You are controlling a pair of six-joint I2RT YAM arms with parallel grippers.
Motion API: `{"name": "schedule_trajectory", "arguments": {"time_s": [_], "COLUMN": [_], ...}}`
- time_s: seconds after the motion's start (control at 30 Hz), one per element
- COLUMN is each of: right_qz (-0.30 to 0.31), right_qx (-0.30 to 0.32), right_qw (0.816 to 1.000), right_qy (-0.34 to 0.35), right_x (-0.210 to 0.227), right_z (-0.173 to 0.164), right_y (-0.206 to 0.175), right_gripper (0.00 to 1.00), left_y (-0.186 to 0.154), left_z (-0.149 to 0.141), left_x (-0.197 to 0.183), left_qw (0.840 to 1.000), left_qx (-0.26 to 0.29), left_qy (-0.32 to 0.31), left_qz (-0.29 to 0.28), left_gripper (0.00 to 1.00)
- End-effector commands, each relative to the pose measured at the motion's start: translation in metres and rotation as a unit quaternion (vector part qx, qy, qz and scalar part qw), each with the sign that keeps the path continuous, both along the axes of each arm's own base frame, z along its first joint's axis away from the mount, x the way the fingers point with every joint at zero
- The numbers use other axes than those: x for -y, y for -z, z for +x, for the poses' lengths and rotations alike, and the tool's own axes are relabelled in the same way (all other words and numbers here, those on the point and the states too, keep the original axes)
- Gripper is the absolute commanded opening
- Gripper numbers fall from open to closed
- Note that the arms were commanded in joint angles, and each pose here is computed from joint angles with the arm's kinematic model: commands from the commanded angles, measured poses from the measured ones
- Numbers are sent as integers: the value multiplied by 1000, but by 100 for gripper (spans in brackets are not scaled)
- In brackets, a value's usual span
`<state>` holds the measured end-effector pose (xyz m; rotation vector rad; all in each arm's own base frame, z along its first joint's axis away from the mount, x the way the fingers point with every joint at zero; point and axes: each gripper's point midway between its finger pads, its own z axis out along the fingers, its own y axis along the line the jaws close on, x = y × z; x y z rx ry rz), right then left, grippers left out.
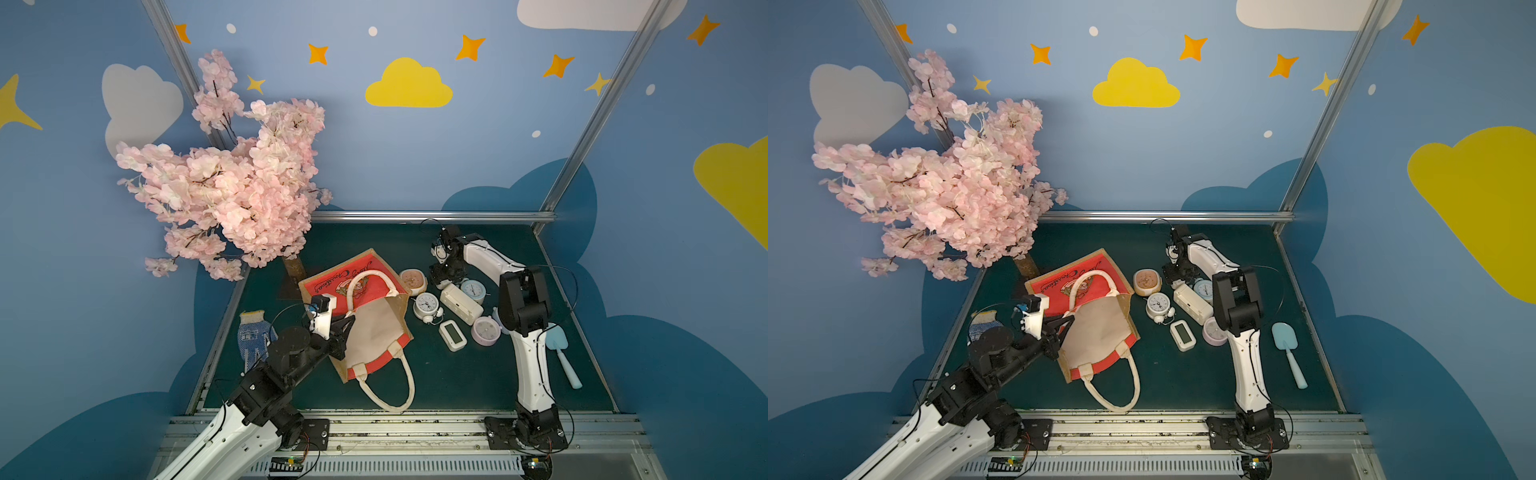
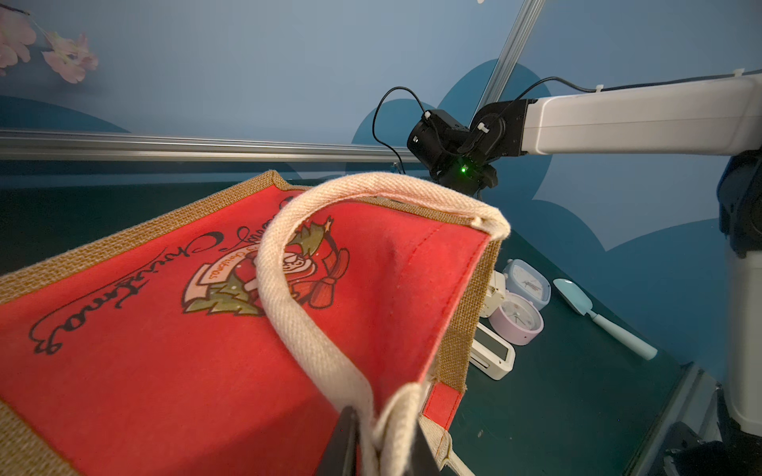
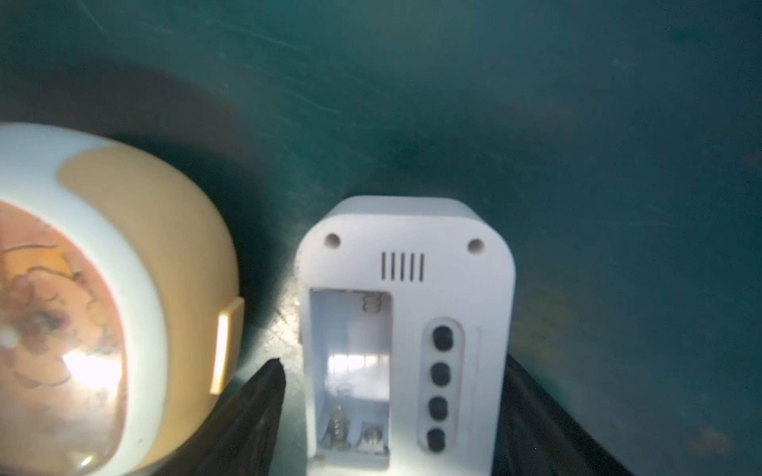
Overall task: Take the alarm clock out of the canvas bag
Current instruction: Place the alarm at the center of the board.
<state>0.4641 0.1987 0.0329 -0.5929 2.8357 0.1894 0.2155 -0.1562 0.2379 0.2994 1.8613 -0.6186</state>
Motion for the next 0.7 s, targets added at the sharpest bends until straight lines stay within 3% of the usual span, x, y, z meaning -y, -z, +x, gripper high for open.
{"name": "schedule_trajectory", "arguments": {"time_s": [0.0,0.3,0.5,0.67], "right_qz": [21,55,79,127], "right_qx": [27,128,230,280], "right_qw": [999,990,969,951], "right_qy": [1,15,31,26], "right_x": [-4,7,33,40], "right_z": [-1,-15,-39,-65], "right_y": [-33,-96,-141,-168], "right_gripper": [81,82,83,84], "left_y": [-15,-15,-15,-16], "left_z": [4,17,19,13], "left_x": [1,4,7,5], "left_qw": [1000,999,999,1000], "left_qx": [19,21,23,26], "left_qy": [-7,-23,-18,-11], "left_qz": [-18,-20,-18,-7], "left_gripper": [20,20,20,19]}}
